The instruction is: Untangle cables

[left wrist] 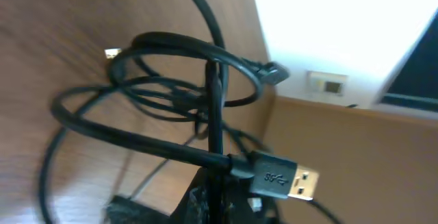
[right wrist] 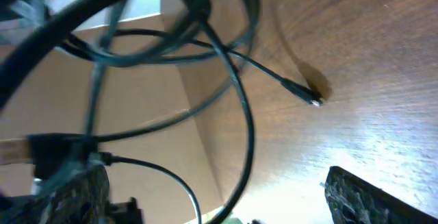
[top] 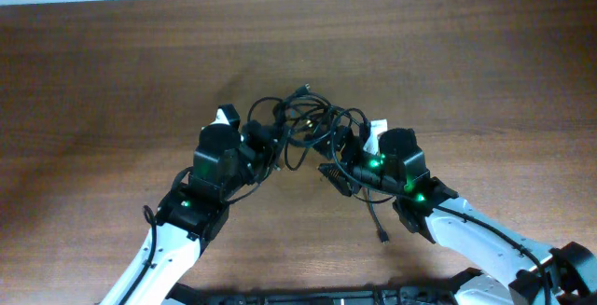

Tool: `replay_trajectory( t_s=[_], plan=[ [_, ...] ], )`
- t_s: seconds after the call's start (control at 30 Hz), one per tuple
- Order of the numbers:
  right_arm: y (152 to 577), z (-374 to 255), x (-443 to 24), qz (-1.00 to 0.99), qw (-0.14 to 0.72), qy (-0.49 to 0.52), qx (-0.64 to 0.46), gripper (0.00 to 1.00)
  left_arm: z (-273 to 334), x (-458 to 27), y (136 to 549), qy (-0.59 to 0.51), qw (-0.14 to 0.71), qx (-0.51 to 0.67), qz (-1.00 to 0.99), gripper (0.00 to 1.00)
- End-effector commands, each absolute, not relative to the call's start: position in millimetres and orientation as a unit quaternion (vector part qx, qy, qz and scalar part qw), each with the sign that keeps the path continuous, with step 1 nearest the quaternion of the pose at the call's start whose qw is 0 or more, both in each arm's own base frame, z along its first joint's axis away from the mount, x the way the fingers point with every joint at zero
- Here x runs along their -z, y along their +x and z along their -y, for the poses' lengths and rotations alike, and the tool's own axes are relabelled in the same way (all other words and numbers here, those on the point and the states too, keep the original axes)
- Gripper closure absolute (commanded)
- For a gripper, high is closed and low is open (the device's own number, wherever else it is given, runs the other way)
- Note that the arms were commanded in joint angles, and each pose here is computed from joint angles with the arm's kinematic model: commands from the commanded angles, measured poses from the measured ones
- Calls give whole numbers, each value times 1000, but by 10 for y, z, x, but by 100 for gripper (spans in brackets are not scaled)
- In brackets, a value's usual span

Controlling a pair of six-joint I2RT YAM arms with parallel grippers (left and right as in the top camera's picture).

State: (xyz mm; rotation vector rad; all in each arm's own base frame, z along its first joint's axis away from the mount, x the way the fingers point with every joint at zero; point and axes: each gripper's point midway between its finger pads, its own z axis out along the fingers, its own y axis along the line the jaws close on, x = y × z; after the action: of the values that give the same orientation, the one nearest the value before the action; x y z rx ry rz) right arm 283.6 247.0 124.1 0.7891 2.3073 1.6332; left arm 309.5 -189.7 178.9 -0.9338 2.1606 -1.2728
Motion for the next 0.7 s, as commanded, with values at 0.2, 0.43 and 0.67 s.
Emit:
replay_trajectory(
  t_s=[0.2,0.43,0.67],
  plan=[
    [3206,-2150,-1240,-763,202,332,-516,1,2146,-1868,2843,-246,186,494,-813,100],
    [3360,-1957,-1218,-748,252,372,-487,1,2304,-1932,2656,-178,153,523,-820,100],
    [3395,-1903,-1214,-741,261,388,-481,43,2371,-1965,2553,-129,145,534,-823,100]
  ],
)
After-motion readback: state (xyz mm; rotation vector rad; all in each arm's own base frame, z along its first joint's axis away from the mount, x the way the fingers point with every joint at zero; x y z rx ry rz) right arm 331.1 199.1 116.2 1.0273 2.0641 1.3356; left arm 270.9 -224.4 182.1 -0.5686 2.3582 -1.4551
